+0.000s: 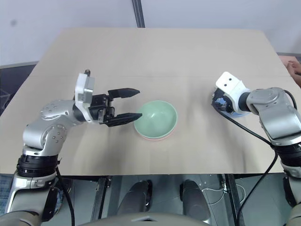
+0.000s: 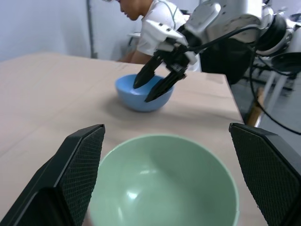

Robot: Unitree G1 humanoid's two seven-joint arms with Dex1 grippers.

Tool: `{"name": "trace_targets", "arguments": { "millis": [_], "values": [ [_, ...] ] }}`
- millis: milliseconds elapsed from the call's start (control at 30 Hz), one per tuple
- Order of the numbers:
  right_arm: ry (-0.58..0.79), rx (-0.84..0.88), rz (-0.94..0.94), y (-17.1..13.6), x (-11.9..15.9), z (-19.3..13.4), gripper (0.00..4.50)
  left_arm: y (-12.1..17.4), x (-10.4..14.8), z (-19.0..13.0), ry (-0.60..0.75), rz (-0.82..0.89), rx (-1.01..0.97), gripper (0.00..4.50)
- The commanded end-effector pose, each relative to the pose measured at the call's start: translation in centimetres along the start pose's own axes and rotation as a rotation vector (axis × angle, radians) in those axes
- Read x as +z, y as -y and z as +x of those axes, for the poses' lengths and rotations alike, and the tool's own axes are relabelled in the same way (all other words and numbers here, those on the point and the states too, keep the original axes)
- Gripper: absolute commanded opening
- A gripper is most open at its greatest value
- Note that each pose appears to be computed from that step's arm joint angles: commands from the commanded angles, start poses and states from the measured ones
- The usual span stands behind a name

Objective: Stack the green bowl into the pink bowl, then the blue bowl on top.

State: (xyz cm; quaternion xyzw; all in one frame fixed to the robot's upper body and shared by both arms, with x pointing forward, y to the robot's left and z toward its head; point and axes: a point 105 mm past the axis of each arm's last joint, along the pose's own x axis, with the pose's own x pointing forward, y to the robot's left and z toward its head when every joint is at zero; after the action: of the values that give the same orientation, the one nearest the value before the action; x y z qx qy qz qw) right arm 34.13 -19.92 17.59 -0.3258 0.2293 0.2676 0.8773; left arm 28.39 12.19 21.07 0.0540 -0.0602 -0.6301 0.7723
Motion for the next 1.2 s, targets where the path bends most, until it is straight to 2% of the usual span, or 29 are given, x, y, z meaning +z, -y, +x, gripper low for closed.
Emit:
{"name": "trace_targets", "arguments": {
  "millis": [33,300,333,433,467,667,800,900,1067,1200],
  "values": [
    [-0.003,-0.106,0.022,1.7,-0.3,-1.1,2.28,0.0,0.9,0.3,0.018,0.037,-0.031,4.5],
    [-0.093,-0.074,0.089,0.2,-3.2,-0.1,2.28,-0.2,0.7,0.2,0.007,0.045,-0.039,4.5],
    [-0.102,-0.072,0.09,0.1,-3.5,0.1,1.77,-0.1,0.7,0.2,0.008,0.045,-0.039,4.5],
    [-0.106,-0.067,0.092,0.0,-3.7,0.2,0.7,0.0,0.7,0.1,0.008,0.046,-0.037,4.5],
    [-0.106,-0.065,0.089,-0.1,-3.7,0.2,0.1,0.0,0.7,0.1,0.008,0.047,-0.035,4.5],
    [-0.078,-0.051,0.033,-0.2,-3.0,0.3,0.04,0.0,0.6,-0.1,0.007,0.046,-0.023,4.5],
    [0.151,0.021,-0.213,-1.6,2.1,-0.3,0.04,0.0,0.4,-0.4,0.003,0.047,-0.002,4.5],
    [0.327,0.132,-0.353,-4.2,5.7,-1.3,0.04,-0.6,0.5,-1.0,0.01,0.057,0.048,4.5],
    [0.506,0.29,-0.48,-8.2,9.3,-2.9,0.04,-1.3,0.7,-1.9,0.021,0.064,0.121,4.5],
    [0.584,0.436,-0.582,-11.7,10.9,-4.2,0.04,-1.2,0.4,-2.3,0.009,0.064,0.14,4.5]
  ]
}}
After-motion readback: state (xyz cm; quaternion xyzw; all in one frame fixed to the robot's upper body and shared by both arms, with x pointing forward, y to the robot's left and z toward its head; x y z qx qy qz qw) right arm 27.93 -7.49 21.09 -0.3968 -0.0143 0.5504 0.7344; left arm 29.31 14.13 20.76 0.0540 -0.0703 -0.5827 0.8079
